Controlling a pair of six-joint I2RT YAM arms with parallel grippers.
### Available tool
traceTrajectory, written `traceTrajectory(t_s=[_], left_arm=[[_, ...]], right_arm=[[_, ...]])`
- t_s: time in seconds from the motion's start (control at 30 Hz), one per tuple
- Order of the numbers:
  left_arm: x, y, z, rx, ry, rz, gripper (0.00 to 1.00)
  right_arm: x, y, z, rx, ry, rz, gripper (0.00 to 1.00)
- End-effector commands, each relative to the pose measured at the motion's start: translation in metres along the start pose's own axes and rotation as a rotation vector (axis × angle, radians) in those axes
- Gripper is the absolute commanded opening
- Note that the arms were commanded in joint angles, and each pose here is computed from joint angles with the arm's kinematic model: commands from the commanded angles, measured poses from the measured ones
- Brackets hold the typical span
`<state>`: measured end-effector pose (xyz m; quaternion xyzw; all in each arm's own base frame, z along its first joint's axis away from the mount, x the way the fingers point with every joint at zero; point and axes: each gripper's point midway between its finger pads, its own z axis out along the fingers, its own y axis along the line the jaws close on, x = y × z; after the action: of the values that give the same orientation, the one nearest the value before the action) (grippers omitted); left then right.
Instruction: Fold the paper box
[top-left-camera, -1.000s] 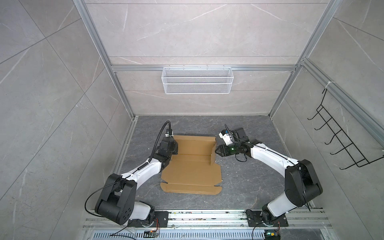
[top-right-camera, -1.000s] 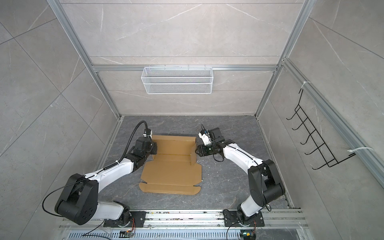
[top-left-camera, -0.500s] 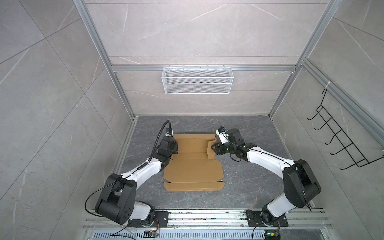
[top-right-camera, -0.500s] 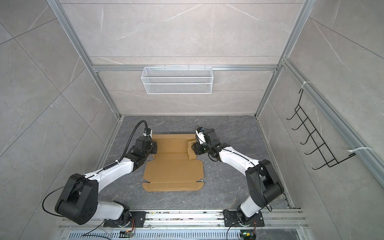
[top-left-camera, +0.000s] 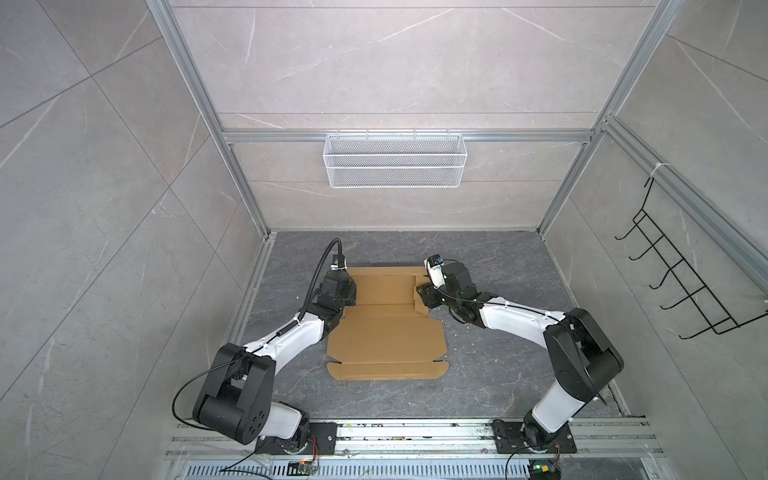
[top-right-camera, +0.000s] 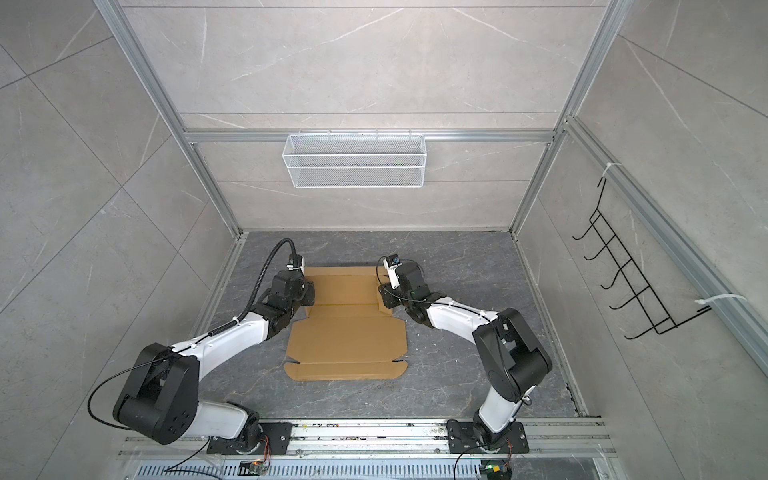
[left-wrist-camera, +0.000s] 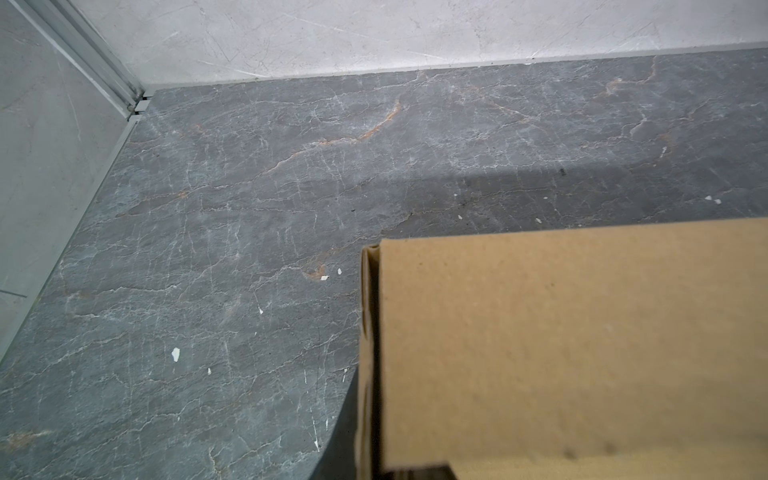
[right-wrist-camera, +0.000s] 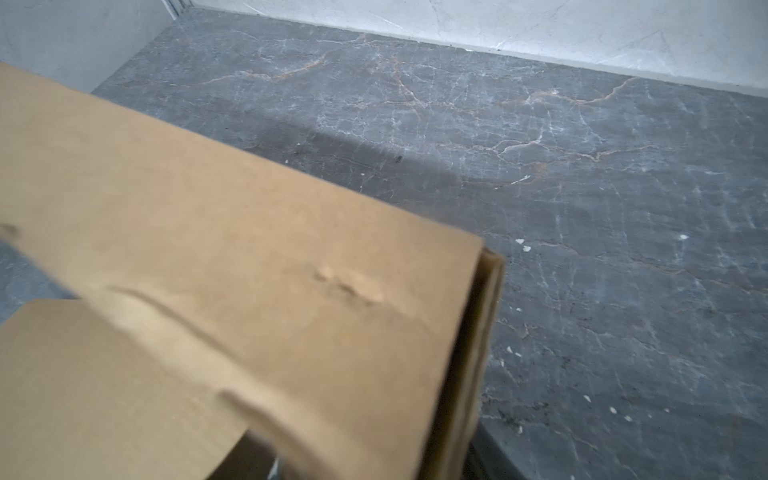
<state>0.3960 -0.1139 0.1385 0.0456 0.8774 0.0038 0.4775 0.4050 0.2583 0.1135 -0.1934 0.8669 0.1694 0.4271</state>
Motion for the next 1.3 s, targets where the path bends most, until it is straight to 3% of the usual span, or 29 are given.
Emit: traceTrajectory(t_s=[0.0, 0.3, 0.8, 0.97, 1.27], left_arm=[[-0.018, -0.007, -0.003, 0.035, -0.033, -0.004, 0.10], [-0.021, -0.008, -0.008, 0.044, -0.039, -0.025, 0.10], [-0.045, -0.019, -0.026, 0.091, -0.073, -0.066, 0.09], [-0.048, -0.022, -0.027, 0.095, -0.077, -0.061, 0.09], [-0.034, -0.019, -0.017, 0.064, -0.033, -0.055, 0.09]], right_arm=[[-0.006, -0.001, 0.008, 0.033, -0.028, -0.018, 0.50], [0.007, -0.035, 0.006, 0.320, 0.015, -0.026, 0.31], [0.019, -0.051, -0.009, 0.724, 0.080, -0.079, 0.07], [0.022, -0.043, -0.006, 0.666, 0.083, -0.050, 0.11], [0.023, -0.012, -0.004, 0.441, 0.091, 0.006, 0.42]])
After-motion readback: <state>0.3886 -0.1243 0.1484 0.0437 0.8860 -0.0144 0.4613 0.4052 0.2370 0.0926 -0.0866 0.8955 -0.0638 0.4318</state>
